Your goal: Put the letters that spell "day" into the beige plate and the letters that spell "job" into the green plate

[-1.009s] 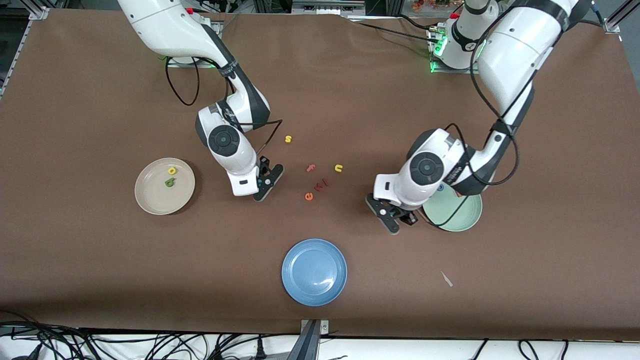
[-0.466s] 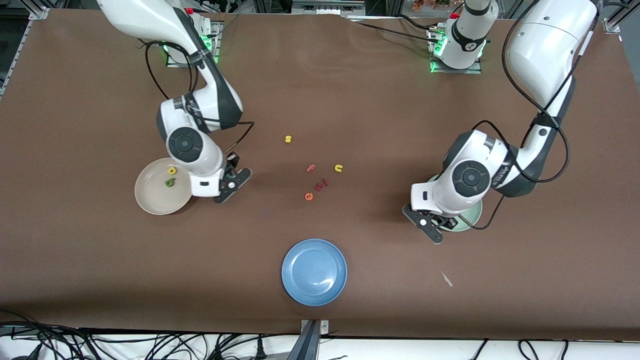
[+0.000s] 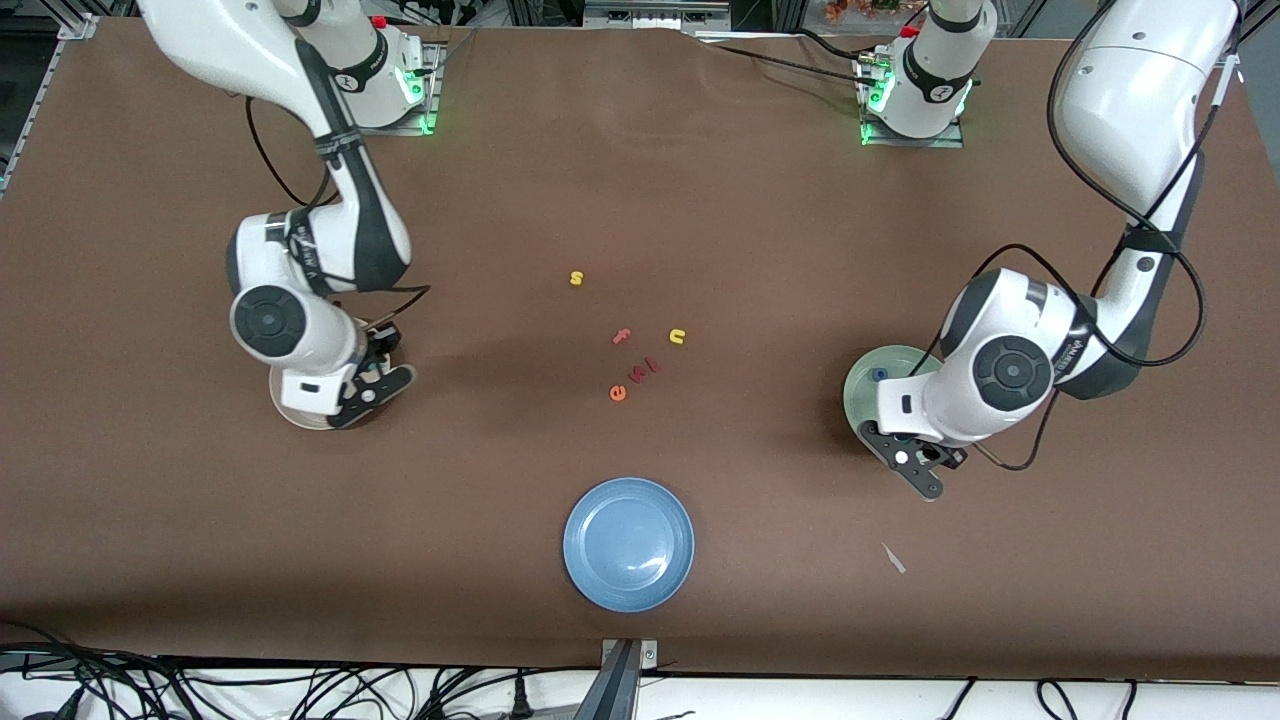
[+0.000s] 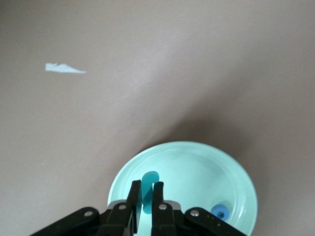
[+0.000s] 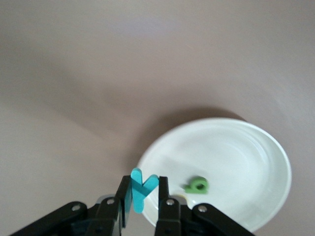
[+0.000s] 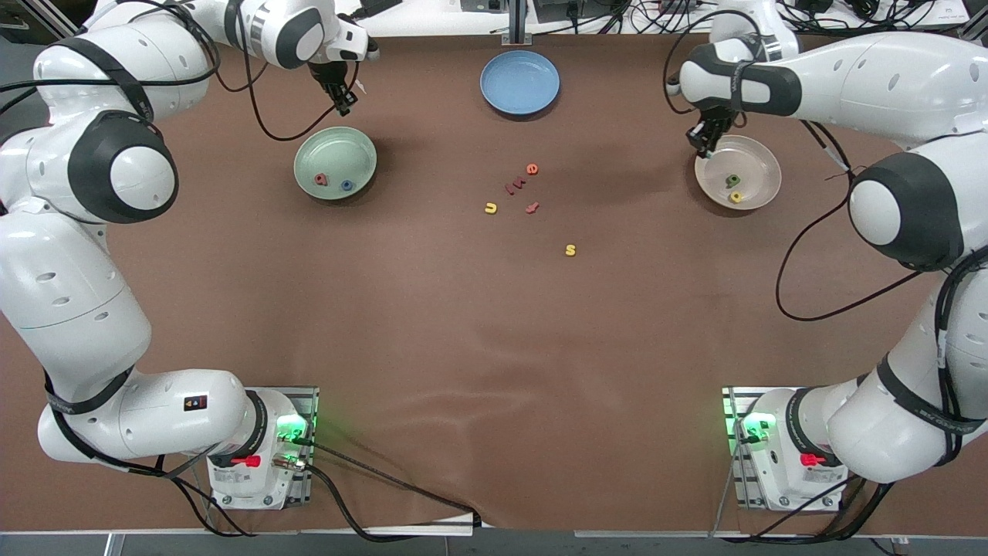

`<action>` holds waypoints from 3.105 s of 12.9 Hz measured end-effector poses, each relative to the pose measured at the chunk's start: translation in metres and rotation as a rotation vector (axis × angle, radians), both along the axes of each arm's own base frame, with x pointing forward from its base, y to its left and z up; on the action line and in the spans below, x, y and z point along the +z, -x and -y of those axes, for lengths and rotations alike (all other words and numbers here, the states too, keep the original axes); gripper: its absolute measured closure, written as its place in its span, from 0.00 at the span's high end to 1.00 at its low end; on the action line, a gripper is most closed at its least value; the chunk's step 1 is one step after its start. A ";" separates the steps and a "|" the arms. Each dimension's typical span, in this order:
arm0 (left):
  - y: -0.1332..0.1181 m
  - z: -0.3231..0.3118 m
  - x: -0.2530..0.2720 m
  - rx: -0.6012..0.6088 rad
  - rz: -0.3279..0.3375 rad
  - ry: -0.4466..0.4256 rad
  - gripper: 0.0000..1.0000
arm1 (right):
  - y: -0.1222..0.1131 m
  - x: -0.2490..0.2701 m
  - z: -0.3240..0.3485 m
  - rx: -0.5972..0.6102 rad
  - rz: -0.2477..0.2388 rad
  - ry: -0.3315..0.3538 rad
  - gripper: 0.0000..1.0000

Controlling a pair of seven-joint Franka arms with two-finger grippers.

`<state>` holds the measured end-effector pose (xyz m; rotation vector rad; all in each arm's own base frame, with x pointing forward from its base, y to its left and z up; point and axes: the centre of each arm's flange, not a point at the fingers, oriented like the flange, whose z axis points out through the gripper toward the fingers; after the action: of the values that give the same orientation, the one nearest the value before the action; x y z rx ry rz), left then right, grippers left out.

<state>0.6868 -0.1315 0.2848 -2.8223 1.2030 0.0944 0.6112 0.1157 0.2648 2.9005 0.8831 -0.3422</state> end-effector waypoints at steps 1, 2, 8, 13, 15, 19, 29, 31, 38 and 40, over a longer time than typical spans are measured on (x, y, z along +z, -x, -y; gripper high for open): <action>-0.002 -0.009 0.000 0.005 0.000 0.000 0.09 | -0.004 -0.006 0.023 -0.037 -0.002 0.005 0.26; -0.003 -0.017 0.001 0.012 0.000 0.000 0.09 | -0.008 -0.013 0.044 -0.069 0.000 0.008 0.26; 0.000 -0.047 -0.021 0.043 -0.045 -0.005 0.09 | -0.009 -0.041 0.057 -0.135 -0.016 -0.026 0.66; 0.018 -0.029 -0.062 0.123 -0.111 -0.010 0.09 | -0.009 -0.034 0.050 -0.136 -0.017 -0.037 1.00; 0.026 -0.026 -0.073 0.179 -0.138 -0.007 0.09 | -0.008 -0.028 0.045 -0.169 -0.018 -0.051 1.00; 0.034 -0.020 -0.088 0.289 -0.170 0.006 0.09 | -0.001 -0.006 -0.001 -0.296 -0.031 -0.030 1.00; 0.030 -0.010 -0.086 0.362 -0.144 0.012 0.69 | -0.009 0.079 -0.058 -0.408 -0.116 0.037 1.00; 0.020 -0.015 -0.065 0.372 -0.105 0.020 0.92 | -0.008 0.095 -0.070 -0.420 -0.122 0.049 1.00; -0.015 -0.040 0.061 0.427 0.029 0.006 1.00 | -0.003 0.130 -0.086 -0.432 -0.152 0.080 1.00; -0.017 -0.043 0.068 0.433 0.038 0.007 1.00 | -0.003 0.142 -0.082 -0.439 -0.148 0.075 1.00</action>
<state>0.7039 -0.0888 0.3525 -3.0226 0.5680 0.0585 0.6144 0.1972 0.4071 3.0037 0.2264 -0.6133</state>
